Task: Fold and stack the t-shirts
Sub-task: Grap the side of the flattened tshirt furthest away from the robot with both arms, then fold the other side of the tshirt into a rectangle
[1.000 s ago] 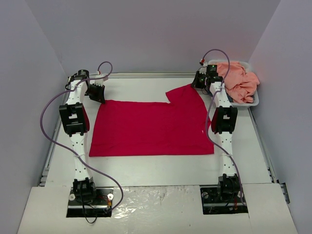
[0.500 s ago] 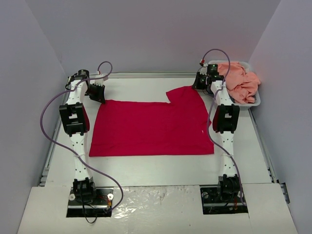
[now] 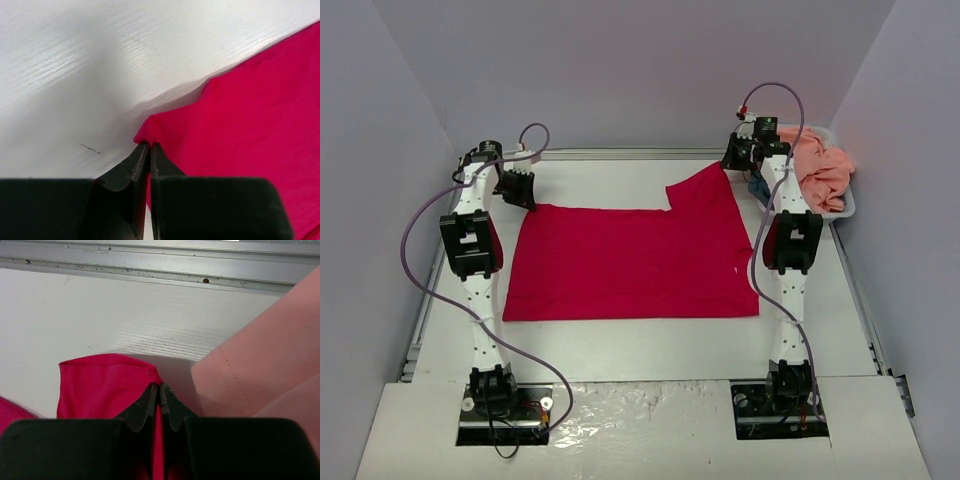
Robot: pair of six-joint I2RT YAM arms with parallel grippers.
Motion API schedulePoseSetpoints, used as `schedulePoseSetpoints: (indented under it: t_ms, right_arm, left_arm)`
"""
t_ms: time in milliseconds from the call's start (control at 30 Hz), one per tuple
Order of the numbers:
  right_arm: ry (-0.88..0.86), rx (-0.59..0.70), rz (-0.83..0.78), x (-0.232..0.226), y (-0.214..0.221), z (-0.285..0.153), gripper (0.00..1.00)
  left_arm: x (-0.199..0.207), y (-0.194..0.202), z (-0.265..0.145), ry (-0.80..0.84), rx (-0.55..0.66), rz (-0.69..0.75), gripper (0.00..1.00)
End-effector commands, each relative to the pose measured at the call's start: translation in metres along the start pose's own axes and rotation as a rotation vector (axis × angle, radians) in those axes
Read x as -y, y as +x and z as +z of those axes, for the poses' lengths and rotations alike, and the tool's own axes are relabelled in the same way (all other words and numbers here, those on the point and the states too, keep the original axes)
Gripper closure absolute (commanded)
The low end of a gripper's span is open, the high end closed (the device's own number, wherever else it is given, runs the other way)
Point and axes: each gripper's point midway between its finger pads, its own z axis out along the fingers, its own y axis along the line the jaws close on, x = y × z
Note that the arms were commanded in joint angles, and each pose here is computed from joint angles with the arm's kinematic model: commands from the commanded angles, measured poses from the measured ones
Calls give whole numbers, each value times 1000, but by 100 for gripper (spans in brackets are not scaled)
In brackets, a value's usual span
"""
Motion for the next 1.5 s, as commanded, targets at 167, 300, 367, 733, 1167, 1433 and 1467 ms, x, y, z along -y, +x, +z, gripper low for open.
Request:
schedulePoseSetpoints:
  t_ms: [167, 300, 367, 733, 1167, 1433, 1467]
  right_arm:
    - [2, 61, -59, -14, -35, -43, 100]
    - [-4, 64, -64, -20, -40, -54, 100]
    - [-9, 59, -63, -24, -39, -60, 100]
    - [-32, 40, -93, -37, -34, -94, 100]
    - [-113, -93, -107, -60, 3, -142, 100]
    - [-135, -151, -124, -68, 25, -164, 100]
    - [-139, -160, -129, -70, 29, -167, 100]
  left_arm:
    - [24, -38, -56, -16, 104, 33, 98]
    - [29, -42, -65, -7, 118, 36, 98]
    - [32, -40, -67, 5, 120, 34, 98]
    - [45, -22, -81, 53, 114, 30, 97]
    - [59, -3, -101, 100, 106, 53, 98]
    - [71, 9, -109, 144, 97, 80, 98]
    - [73, 9, -112, 143, 101, 85, 97]
